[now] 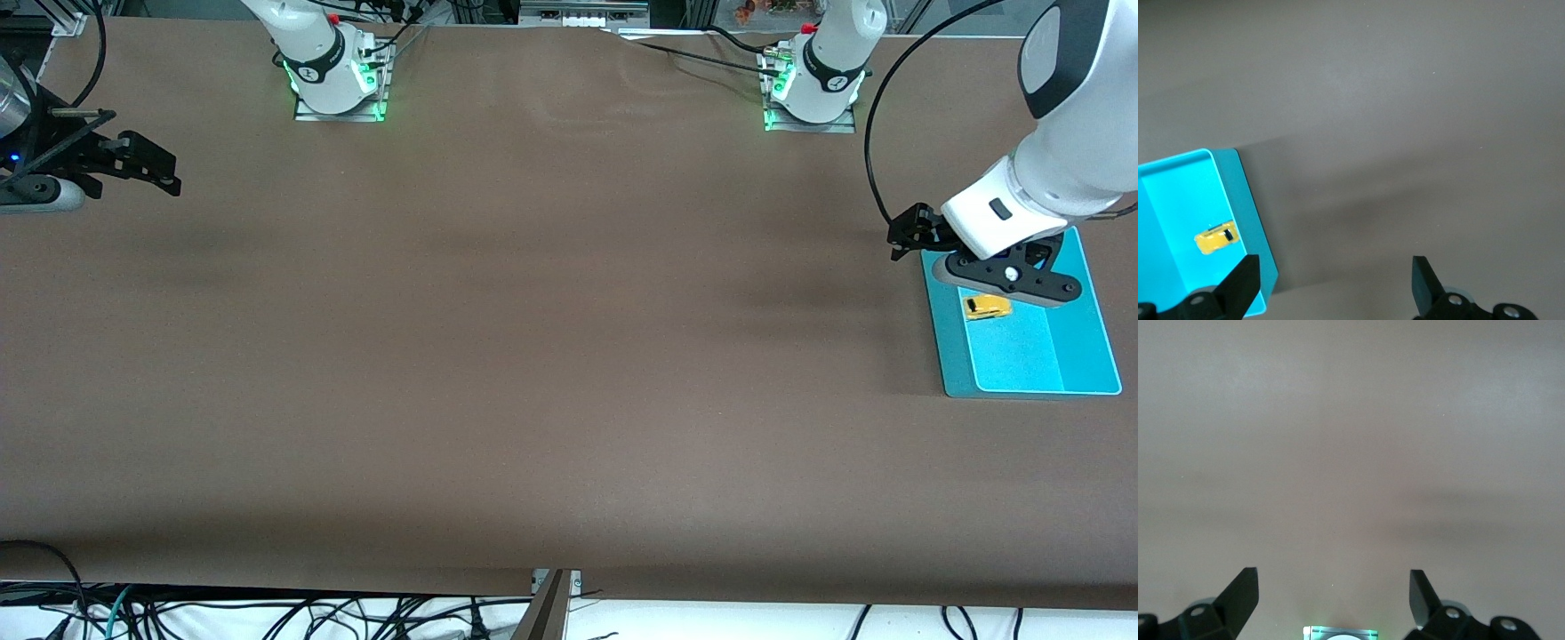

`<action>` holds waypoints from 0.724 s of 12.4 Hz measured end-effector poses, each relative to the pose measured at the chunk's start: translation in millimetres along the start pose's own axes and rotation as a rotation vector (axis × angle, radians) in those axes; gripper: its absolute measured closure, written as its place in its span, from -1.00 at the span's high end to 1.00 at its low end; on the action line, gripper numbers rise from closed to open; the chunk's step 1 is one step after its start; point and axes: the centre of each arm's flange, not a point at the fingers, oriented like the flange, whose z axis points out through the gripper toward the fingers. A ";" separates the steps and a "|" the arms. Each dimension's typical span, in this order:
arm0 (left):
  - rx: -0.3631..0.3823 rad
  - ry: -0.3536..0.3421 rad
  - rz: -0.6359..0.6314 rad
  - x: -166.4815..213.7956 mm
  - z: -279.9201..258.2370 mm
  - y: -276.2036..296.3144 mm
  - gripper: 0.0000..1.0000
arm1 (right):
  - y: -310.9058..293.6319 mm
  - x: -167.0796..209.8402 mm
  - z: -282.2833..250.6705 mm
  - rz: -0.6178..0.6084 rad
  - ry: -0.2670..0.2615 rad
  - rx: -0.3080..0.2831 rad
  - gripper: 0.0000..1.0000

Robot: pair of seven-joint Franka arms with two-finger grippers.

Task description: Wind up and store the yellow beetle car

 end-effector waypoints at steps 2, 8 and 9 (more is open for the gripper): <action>-0.021 0.002 -0.089 -6.3 -1.7 4.9 1.00 | 0.0 0.0 0.0 0.000 0.000 0.000 1.00; -0.024 0.022 -0.205 -10.5 -3.7 -28.4 1.00 | -0.3 -1.9 1.6 0.000 -0.018 0.002 1.00; -0.024 0.026 -0.209 -11.2 -5.2 -29.5 1.00 | -0.8 -2.3 1.9 0.000 -0.021 0.006 1.00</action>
